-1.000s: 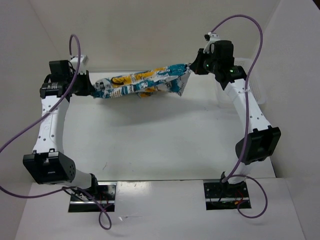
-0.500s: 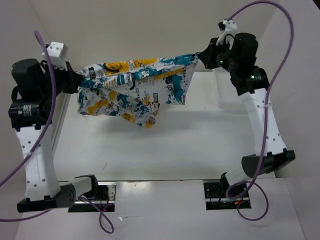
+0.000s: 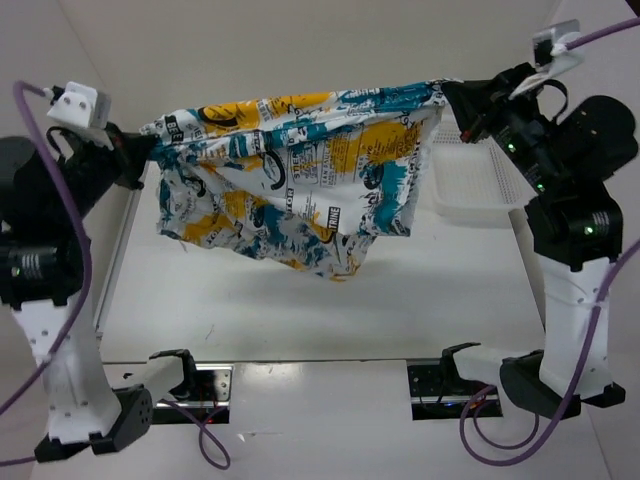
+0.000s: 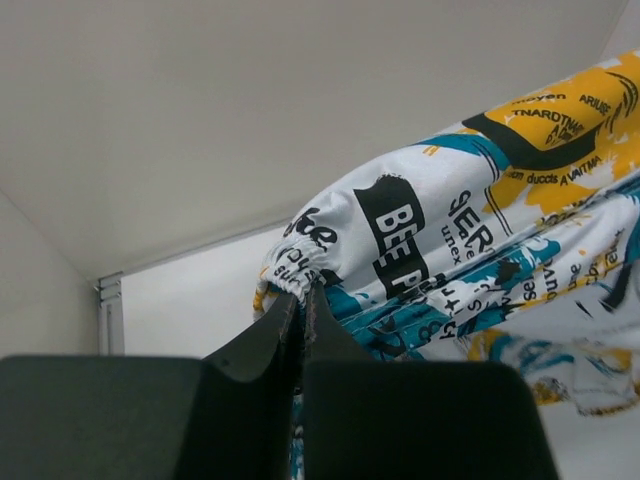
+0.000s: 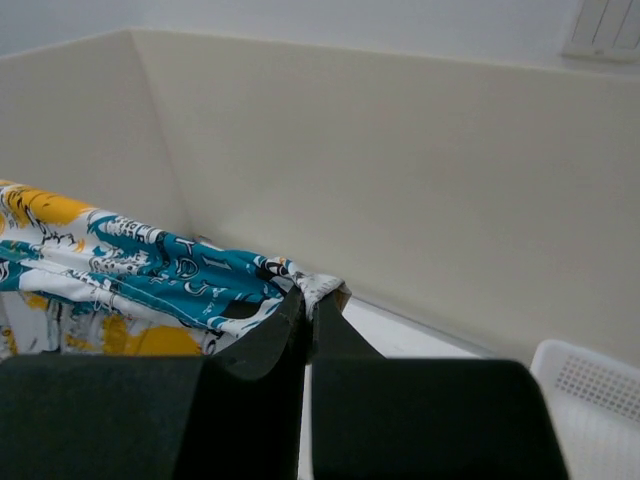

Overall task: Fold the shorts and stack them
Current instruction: Flatten the shorts out, then fold the shorts

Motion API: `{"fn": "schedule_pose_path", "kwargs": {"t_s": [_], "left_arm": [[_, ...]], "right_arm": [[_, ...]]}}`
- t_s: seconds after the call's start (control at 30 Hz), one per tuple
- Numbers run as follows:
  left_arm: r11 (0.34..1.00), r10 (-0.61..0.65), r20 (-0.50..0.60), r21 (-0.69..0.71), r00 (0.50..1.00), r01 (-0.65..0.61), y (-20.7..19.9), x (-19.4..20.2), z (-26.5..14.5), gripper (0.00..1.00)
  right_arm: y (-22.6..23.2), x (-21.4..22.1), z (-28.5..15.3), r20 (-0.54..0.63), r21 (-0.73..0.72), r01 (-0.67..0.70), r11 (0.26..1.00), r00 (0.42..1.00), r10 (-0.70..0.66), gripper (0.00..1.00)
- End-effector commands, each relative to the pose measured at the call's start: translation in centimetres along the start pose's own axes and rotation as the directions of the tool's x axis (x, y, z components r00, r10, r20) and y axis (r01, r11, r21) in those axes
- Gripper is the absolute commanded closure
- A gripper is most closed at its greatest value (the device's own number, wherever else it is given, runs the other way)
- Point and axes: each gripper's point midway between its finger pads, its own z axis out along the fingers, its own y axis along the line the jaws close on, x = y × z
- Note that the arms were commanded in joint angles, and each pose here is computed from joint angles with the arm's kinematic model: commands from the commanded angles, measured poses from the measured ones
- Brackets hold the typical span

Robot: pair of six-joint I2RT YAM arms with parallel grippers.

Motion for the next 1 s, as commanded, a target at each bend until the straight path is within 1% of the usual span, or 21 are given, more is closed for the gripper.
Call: {"fn": "schedule_pose_path", "kwargs": {"t_s": [0.0, 0.07, 0.1, 0.17, 0.2, 0.27, 0.3, 0.33, 0.4, 0.43, 0.5, 0.53, 0.57, 0.6, 0.67, 0.73, 0.8, 0.87, 0.9, 0.93, 0.97], "left_arm": [[0.995, -0.076, -0.172, -0.081, 0.982, 0.063, 5.1, 6.1, 7.0, 1.0], [0.993, -0.102, -0.222, -0.082, 0.97, 0.085, 6.3, 8.4, 9.6, 1.0], [0.991, -0.127, -0.273, -0.083, 0.954, 0.108, 7.5, 10.8, 12.2, 1.0], [0.989, -0.145, -0.307, -0.069, 0.941, 0.13, 8.3, 12.3, 14.4, 1.0], [0.986, -0.169, -0.364, -0.065, 0.916, 0.156, 8.7, 15.1, 16.5, 1.0], [0.983, -0.176, -0.383, -0.028, 0.907, 0.179, 8.6, 16.2, 18.4, 0.98], [0.979, -0.195, -0.424, -0.024, 0.884, 0.204, 9.0, 18.5, 20.0, 0.96], [0.977, -0.198, -0.44, -0.016, 0.876, 0.212, 8.8, 19.5, 20.9, 0.96], [0.972, -0.214, -0.478, -0.023, 0.852, 0.232, 9.7, 22.4, 23.1, 0.96], [0.972, -0.213, -0.487, -0.015, 0.847, 0.236, 9.6, 23.2, 24.0, 0.96], [0.969, -0.226, -0.518, -0.033, 0.825, 0.245, 10.5, 26.3, 25.9, 0.96], [0.968, -0.226, -0.53, -0.026, 0.817, 0.25, 10.2, 27.1, 26.5, 0.97], [0.968, -0.226, -0.531, -0.027, 0.816, 0.251, 10.5, 27.8, 27.2, 0.97], [0.966, -0.229, -0.559, -0.029, 0.797, 0.257, 10.1, 29.9, 28.2, 0.97], [0.966, -0.223, -0.561, -0.017, 0.797, 0.258, 9.9, 30.6, 29.5, 0.97], [0.968, -0.206, -0.551, 0.007, 0.809, 0.251, 9.0, 30.4, 30.5, 0.97], [0.971, -0.197, -0.526, 0.013, 0.827, 0.239, 9.5, 29.7, 31.6, 0.97], [0.972, -0.194, -0.517, 0.014, 0.834, 0.235, 9.7, 29.3, 32.0, 0.97], [0.97, -0.196, -0.522, 0.022, 0.83, 0.243, 9.4, 29.2, 31.8, 0.97], [0.97, -0.196, -0.522, 0.022, 0.83, 0.243, 9.2, 28.3, 31.1, 0.97], [0.969, -0.199, -0.53, 0.021, 0.824, 0.247, 9.0, 28.3, 30.7, 0.97]], "right_arm": [[-5.3, 7.0, 5.0, -0.124, 0.148, -0.013, 0.989, 0.992, 0.032, 1.0], [-6.7, 10.2, 6.9, -0.177, 0.183, -0.027, 0.983, 0.982, 0.06, 1.0], [-7.8, 14.0, 9.0, -0.25, 0.193, -0.037, 0.98, 0.965, 0.086, 1.0], [-8.0, 18.5, 10.9, -0.335, 0.184, -0.103, 0.978, 0.928, 0.161, 1.0], [-8.9, 22.1, 12.7, -0.385, 0.202, -0.123, 0.972, 0.902, 0.194, 1.0], [-9.4, 24.9, 14.3, -0.419, 0.208, -0.153, 0.966, 0.879, 0.229, 1.0], [-9.7, 25.7, 15.2, -0.426, 0.21, -0.154, 0.965, 0.874, 0.232, 1.0], [-10.5, 29.0, 16.4, -0.465, 0.228, -0.168, 0.959, 0.847, 0.259, 1.0], [-10.9, 30.4, 18.0, -0.471, 0.214, -0.166, 0.962, 0.845, 0.251, 1.0], [-11.5, 33.4, 18.8, -0.507, 0.226, -0.171, 0.959, 0.82, 0.266, 1.0], [-11.8, 34.6, 19.8, -0.514, 0.231, -0.155, 0.961, 0.819, 0.256, 1.0], [-12.1, 36.6, 20.1, -0.538, 0.239, -0.157, 0.958, 0.8, 0.265, 1.0], [-11.6, 37.1, 20.4, -0.544, 0.23, -0.159, 0.96, 0.797, 0.263, 1.0], [-11.6, 37.1, 20.6, -0.544, 0.23, -0.159, 0.96, 0.797, 0.263, 1.0], [-11.6, 36.9, 21.2, -0.536, 0.218, -0.165, 0.962, 0.804, 0.259, 1.0], [-11.7, 37.5, 21.4, -0.543, 0.221, -0.165, 0.961, 0.797, 0.262, 1.0], [-12.1, 36.8, 21.8, -0.532, 0.221, -0.147, 0.964, 0.811, 0.245, 1.0], [-11.8, 36.3, 21.6, -0.543, 0.205, -0.144, 0.968, 0.806, 0.235, 1.0], [-11.1, 36.2, 21.7, -0.548, 0.174, -0.165, 0.971, 0.803, 0.235, 1.0], [-10.0, 36.7, 21.1, -0.572, 0.154, -0.184, 0.971, 0.785, 0.239, 1.0], [-9.3, 35.5, 20.4, -0.575, 0.128, -0.191, 0.973, 0.785, 0.23, 1.0]]}}
